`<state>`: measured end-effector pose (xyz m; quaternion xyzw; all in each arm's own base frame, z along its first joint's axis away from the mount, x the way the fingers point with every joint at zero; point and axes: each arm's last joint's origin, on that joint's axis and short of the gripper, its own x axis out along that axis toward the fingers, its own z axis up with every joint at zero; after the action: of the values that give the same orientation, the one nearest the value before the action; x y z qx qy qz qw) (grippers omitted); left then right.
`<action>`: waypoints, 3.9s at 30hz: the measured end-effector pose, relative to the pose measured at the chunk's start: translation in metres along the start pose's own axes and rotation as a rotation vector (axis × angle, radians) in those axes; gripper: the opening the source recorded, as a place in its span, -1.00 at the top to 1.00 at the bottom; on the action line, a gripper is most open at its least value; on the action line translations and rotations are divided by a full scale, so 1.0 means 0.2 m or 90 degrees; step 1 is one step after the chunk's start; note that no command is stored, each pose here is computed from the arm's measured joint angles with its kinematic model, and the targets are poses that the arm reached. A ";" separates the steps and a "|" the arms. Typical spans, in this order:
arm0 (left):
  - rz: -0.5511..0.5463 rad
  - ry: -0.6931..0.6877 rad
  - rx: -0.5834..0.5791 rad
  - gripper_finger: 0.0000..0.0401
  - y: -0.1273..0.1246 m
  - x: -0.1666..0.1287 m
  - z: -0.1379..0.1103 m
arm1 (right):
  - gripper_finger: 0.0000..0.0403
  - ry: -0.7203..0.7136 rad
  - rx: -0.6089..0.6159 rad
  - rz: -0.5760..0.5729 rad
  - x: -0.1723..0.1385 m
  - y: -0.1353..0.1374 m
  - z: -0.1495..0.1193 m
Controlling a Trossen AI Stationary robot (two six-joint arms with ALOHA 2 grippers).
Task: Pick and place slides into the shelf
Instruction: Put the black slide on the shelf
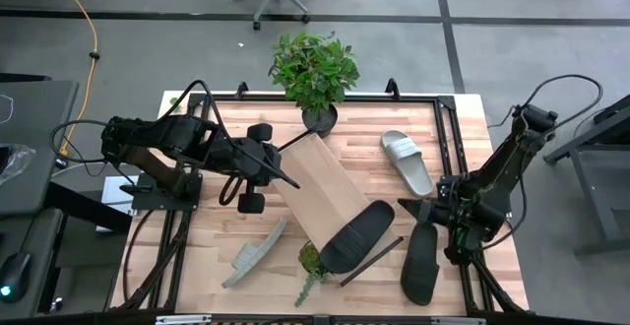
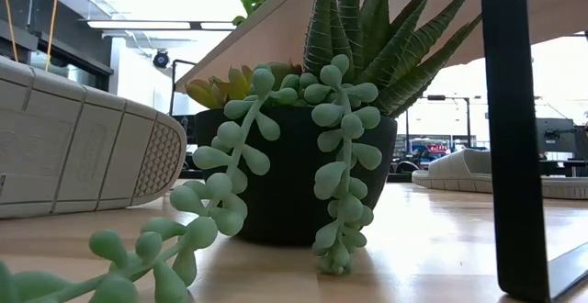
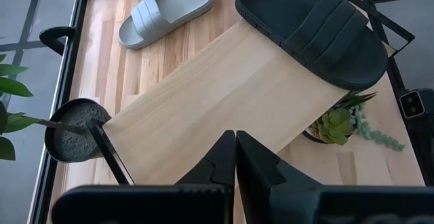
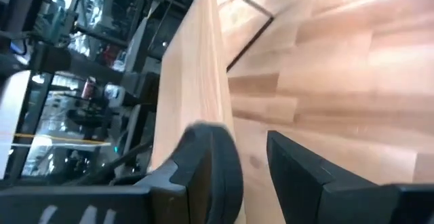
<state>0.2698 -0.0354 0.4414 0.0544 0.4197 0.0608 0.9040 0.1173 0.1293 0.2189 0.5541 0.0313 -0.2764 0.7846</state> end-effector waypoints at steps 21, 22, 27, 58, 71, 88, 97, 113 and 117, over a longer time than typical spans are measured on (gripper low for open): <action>0.038 -0.003 0.012 0.99 0.01 0.00 0.00 | 0.66 0.212 -0.125 0.064 0.00 0.19 0.35; 0.038 -0.003 0.012 0.99 0.01 0.00 0.00 | 0.66 0.233 -0.129 0.060 0.00 0.19 0.36; 0.038 -0.003 0.012 0.99 0.01 0.00 0.00 | 0.66 0.429 -0.142 0.011 -0.02 0.12 0.41; 0.026 0.002 0.030 0.99 0.01 0.00 0.00 | 0.07 0.735 -0.327 -0.144 -0.06 0.03 0.04; 0.005 0.003 0.030 0.99 0.00 0.00 0.00 | 0.06 0.777 -0.373 -0.155 -0.02 -0.08 -0.17; -0.026 0.004 0.027 0.99 -0.01 0.00 0.00 | 0.14 0.803 -0.284 -0.074 0.03 -0.22 -0.23; -0.026 0.004 0.027 0.99 -0.01 0.00 0.00 | 0.73 0.809 -0.286 -0.054 0.03 -0.21 -0.23; -0.023 0.004 0.029 0.99 -0.01 0.00 0.00 | 0.98 0.792 -0.280 -0.061 0.03 -0.21 -0.23; -0.023 0.004 0.035 0.99 -0.01 0.00 0.00 | 0.99 0.813 -0.256 -0.070 0.02 -0.21 -0.23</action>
<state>0.2696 -0.0365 0.4408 0.0711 0.4248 0.0332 0.9019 0.1133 0.1591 0.1645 0.4494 0.5686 0.0774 0.6846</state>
